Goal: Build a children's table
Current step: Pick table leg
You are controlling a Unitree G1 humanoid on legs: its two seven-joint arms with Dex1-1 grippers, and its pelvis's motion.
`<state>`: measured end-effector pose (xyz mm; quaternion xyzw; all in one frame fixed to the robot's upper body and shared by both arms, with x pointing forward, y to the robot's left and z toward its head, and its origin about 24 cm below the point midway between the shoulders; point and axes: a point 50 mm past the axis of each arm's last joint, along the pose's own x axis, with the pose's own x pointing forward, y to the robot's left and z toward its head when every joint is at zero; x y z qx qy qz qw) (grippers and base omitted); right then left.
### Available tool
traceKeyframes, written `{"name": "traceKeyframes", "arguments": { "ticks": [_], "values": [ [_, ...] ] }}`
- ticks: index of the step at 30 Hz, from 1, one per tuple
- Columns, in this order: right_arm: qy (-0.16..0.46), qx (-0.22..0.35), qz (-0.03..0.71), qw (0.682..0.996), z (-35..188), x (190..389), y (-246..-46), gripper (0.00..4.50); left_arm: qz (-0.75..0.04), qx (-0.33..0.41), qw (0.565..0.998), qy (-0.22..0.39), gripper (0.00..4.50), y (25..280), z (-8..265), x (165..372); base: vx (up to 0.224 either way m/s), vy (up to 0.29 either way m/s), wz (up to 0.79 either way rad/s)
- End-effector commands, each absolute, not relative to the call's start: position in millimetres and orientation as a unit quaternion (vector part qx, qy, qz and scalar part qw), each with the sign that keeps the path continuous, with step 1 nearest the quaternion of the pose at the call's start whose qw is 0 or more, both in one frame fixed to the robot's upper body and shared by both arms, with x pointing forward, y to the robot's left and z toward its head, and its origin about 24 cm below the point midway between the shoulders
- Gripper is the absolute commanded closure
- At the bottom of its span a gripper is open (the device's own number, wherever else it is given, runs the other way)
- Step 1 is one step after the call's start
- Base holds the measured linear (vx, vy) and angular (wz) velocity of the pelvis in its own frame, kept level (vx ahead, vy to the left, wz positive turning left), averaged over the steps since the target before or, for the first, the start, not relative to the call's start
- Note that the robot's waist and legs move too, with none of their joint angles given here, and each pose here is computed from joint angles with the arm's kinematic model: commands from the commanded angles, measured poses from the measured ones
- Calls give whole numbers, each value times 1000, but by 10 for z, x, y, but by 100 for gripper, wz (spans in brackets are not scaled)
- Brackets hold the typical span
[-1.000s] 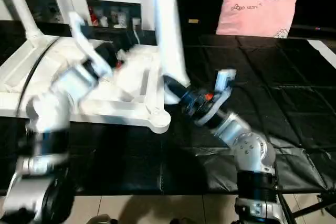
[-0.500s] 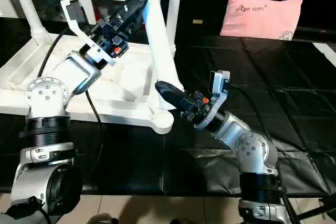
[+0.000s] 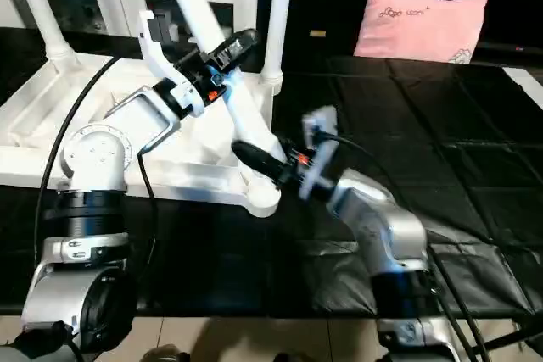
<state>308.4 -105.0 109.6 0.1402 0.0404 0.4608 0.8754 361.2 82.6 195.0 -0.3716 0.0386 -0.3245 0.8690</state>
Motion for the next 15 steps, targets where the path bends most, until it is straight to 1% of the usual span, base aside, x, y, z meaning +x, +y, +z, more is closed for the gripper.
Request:
{"name": "traceKeyframes", "arguments": {
  "ticks": [1, 4, 6, 7, 8, 9, 11, 13, 15],
  "values": [
    [26, 106, 453, 885, 1136, 3122, -997, 175, -305, -366, 878, 34, 135, 795, 2022, 3653, 0, 0, 0],
    [9, 60, 444, 894, 1135, 3139, -939, 175, -283, -368, 885, 34, 163, 812, 2010, 3672, 0, 0, 0],
    [9, 60, 444, 894, 1135, 3139, -939, 175, -283, -368, 885, 34, 175, 812, 2010, 3672, 0, 0, 0],
    [6, 53, 443, 895, 1133, 3140, -929, 175, -280, -368, 886, 34, 192, 810, 2007, 3672, 0, 0, 0],
    [5, 53, 443, 895, 1131, 3138, -925, 175, -281, -368, 886, 34, 192, 807, 2006, 3670, 0, 0, 0],
    [5, 52, 446, 893, 1121, 3130, -909, 175, -281, -369, 885, 37, 207, 790, 2002, 3662, 0, 0, 0],
    [7, 52, 448, 893, 1109, 3123, -901, 175, -279, -376, 883, 41, 211, 780, 1991, 3658, 0, 0, 0],
    [8, 53, 447, 893, 1106, 3120, -900, 175, -276, -377, 883, 42, 237, 781, 1984, 3658, 0, 0, 0],
    [8, 52, 447, 893, 1099, 3120, -897, 175, -273, -381, 882, 42, 252, 783, 1980, 3660, 0, 0, 0]
  ]
}}
